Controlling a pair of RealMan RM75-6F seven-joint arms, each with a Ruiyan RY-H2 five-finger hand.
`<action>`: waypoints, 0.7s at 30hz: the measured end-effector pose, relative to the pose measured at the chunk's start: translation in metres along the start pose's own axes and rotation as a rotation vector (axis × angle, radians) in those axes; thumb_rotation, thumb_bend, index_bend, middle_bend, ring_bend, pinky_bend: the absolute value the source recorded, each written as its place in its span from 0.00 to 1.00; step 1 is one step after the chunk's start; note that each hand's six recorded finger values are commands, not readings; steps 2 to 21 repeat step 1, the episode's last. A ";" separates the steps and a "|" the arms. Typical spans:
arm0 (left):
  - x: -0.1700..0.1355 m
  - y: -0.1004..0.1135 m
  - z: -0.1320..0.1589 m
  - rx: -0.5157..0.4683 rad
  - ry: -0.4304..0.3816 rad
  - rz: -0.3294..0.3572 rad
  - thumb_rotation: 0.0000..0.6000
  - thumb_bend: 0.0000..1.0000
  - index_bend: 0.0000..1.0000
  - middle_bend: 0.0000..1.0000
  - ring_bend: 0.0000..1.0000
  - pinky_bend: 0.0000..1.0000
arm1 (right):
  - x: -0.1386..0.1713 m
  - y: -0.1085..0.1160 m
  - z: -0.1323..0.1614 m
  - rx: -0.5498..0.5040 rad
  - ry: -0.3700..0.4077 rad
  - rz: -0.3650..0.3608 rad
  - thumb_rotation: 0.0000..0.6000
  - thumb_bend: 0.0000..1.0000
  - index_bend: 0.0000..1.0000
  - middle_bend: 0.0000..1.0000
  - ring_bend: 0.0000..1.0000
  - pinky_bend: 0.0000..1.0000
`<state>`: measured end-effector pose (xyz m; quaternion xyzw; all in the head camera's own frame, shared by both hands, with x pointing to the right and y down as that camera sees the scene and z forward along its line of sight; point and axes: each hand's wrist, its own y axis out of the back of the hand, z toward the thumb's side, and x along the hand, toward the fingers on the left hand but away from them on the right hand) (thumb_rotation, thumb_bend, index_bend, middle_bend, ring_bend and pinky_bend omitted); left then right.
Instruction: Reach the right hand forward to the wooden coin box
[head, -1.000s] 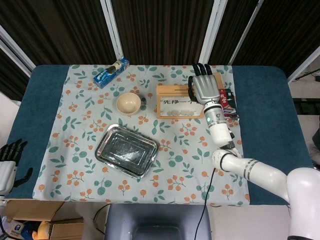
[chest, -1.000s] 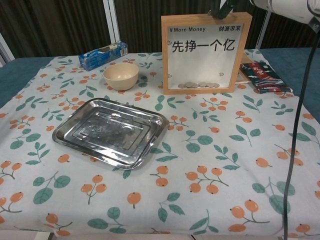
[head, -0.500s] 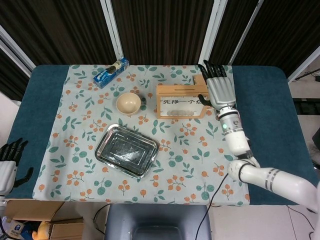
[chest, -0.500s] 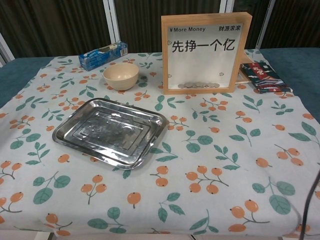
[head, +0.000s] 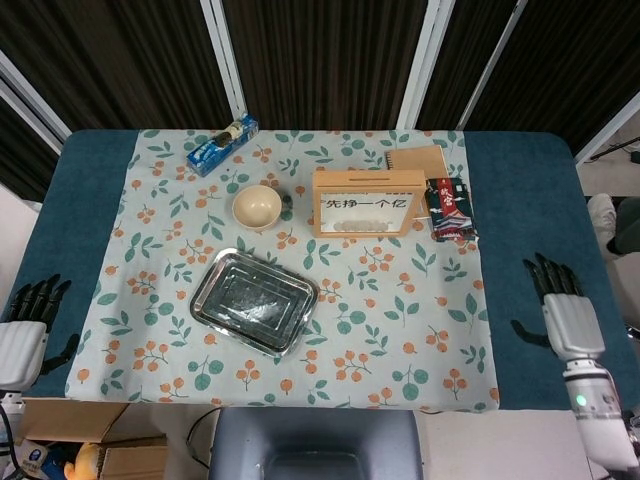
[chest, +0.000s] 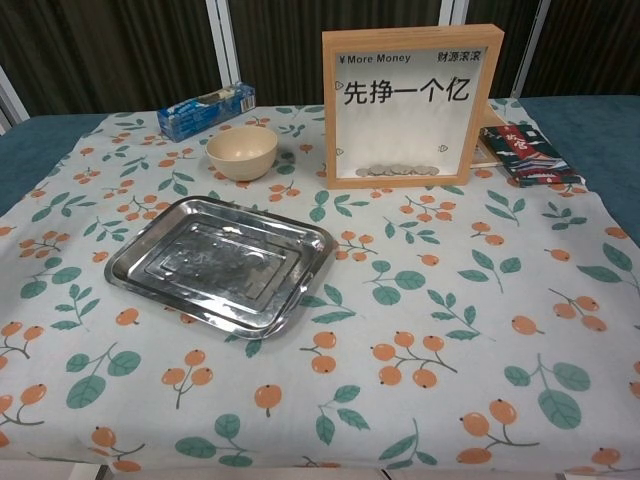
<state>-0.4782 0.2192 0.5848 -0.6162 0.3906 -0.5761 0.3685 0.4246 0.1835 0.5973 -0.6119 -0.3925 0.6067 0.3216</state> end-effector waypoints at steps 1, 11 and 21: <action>0.001 0.000 0.000 -0.001 0.000 -0.003 1.00 0.36 0.00 0.00 0.00 0.00 | 0.006 -0.003 -0.004 -0.005 -0.013 -0.007 1.00 0.39 0.00 0.00 0.00 0.00; 0.001 0.000 0.000 -0.001 0.000 -0.003 1.00 0.36 0.00 0.00 0.00 0.00 | 0.006 -0.003 -0.004 -0.005 -0.013 -0.007 1.00 0.39 0.00 0.00 0.00 0.00; 0.001 0.000 0.000 -0.001 0.000 -0.003 1.00 0.36 0.00 0.00 0.00 0.00 | 0.006 -0.003 -0.004 -0.005 -0.013 -0.007 1.00 0.39 0.00 0.00 0.00 0.00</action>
